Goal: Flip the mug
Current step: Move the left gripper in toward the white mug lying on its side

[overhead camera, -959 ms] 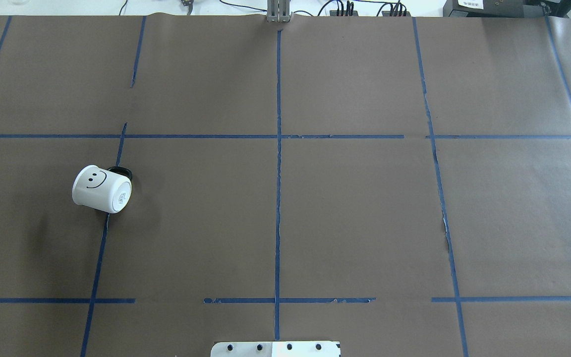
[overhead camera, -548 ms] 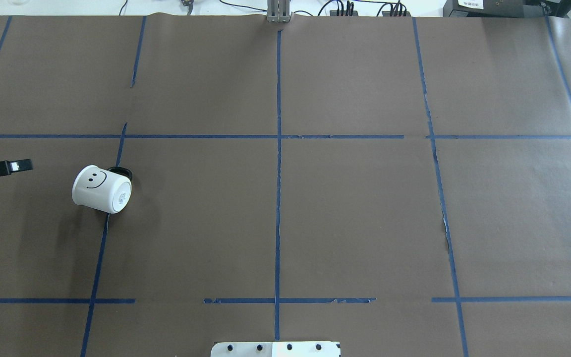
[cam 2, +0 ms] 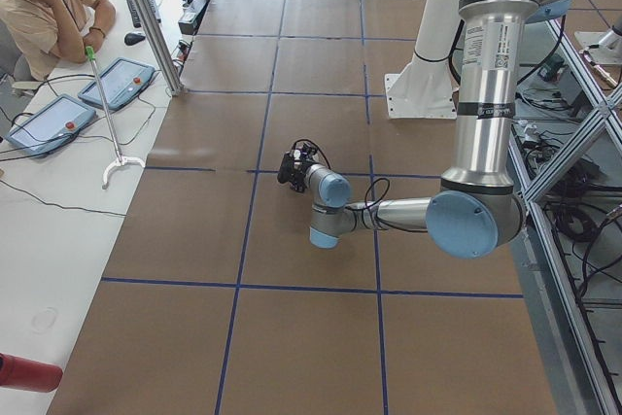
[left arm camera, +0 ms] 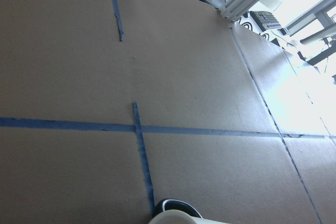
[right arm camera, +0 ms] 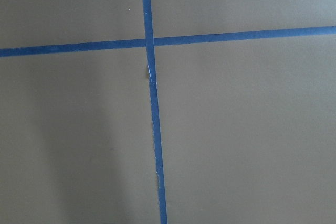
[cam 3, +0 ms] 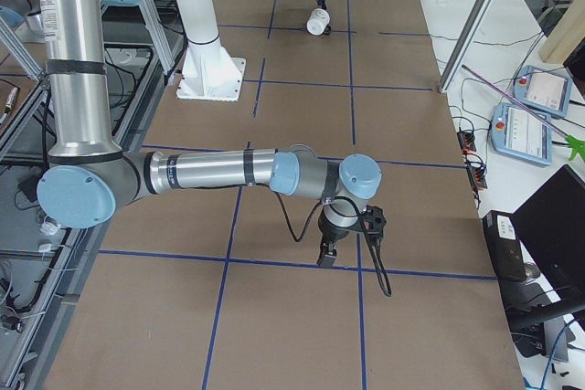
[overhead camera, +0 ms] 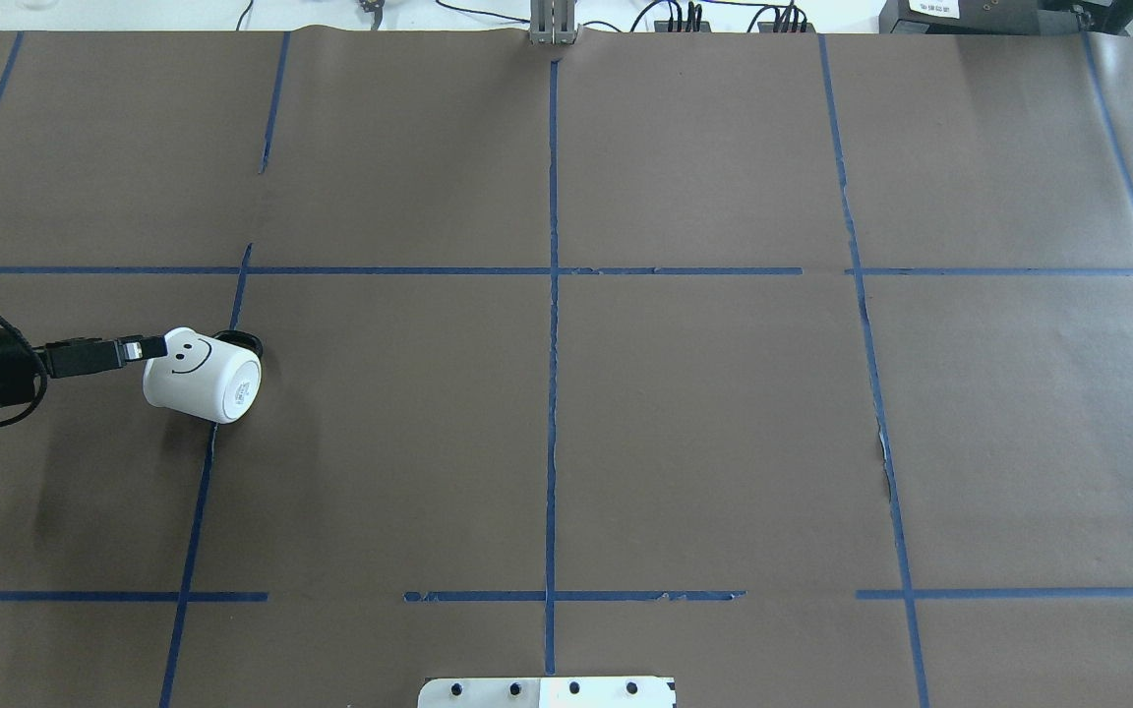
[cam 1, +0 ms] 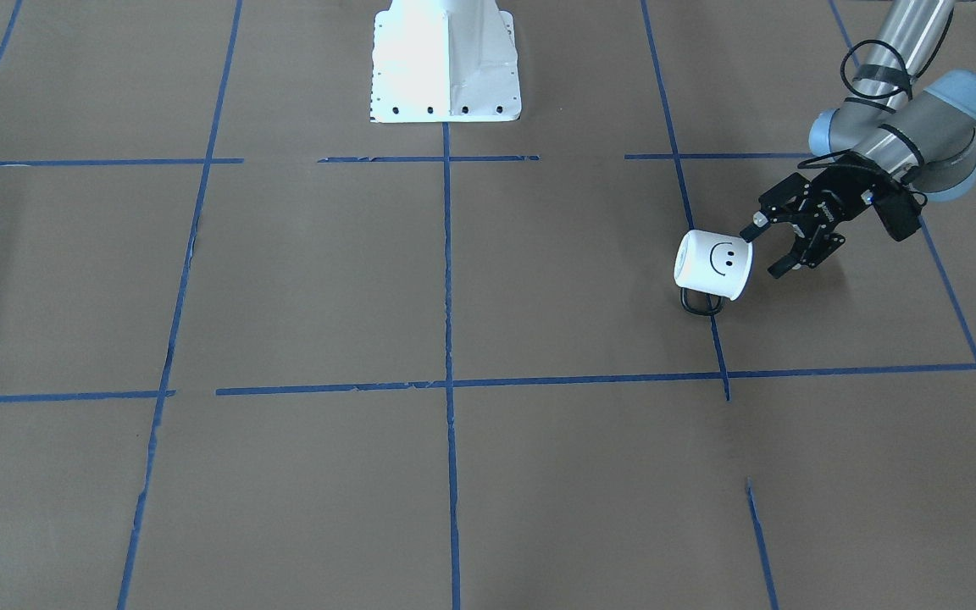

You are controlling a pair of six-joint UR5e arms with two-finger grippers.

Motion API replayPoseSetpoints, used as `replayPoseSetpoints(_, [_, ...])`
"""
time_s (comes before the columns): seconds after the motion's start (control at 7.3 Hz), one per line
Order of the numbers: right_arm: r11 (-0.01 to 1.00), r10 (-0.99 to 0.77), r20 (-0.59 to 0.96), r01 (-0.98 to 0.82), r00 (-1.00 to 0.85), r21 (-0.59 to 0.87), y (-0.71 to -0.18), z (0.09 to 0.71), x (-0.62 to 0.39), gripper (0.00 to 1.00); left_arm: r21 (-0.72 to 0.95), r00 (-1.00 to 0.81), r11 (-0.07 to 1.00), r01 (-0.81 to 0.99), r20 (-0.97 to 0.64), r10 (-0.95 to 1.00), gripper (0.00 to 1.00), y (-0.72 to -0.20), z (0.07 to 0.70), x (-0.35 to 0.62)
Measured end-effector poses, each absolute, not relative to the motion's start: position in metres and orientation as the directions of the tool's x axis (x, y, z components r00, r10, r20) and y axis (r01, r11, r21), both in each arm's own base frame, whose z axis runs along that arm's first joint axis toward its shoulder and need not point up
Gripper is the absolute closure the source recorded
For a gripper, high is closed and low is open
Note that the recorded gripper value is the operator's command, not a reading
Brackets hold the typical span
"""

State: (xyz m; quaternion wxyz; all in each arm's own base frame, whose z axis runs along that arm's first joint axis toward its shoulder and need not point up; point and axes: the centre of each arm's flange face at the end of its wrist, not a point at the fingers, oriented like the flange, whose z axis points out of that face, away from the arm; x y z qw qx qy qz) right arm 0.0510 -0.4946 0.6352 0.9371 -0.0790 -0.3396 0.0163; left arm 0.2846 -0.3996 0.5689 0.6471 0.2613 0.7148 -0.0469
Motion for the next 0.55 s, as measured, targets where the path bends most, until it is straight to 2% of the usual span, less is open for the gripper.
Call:
replayPoseSetpoints(0.27, [0.987, 0.084, 0.634, 0.023, 0.769, -0.159, -0.495, 0.635, 0.051, 0.00, 0.256, -0.093, 0.868, 0.426, -0.942, 0.324, 0.30, -0.395, 0.566, 0.306])
replayPoseSetpoints(0.41, [0.987, 0.084, 0.634, 0.023, 0.769, -0.159, -0.495, 0.635, 0.051, 0.00, 0.234, -0.115, 0.877, 0.419, -0.945, 0.307, 0.99, -0.395, 0.564, 0.310])
replayPoseSetpoints(0.55, [0.987, 0.084, 0.634, 0.023, 0.769, -0.159, -0.495, 0.635, 0.051, 0.00, 0.212, -0.137, 0.900, 0.382, -0.950, 0.282, 1.00, -0.392, 0.563, 0.313])
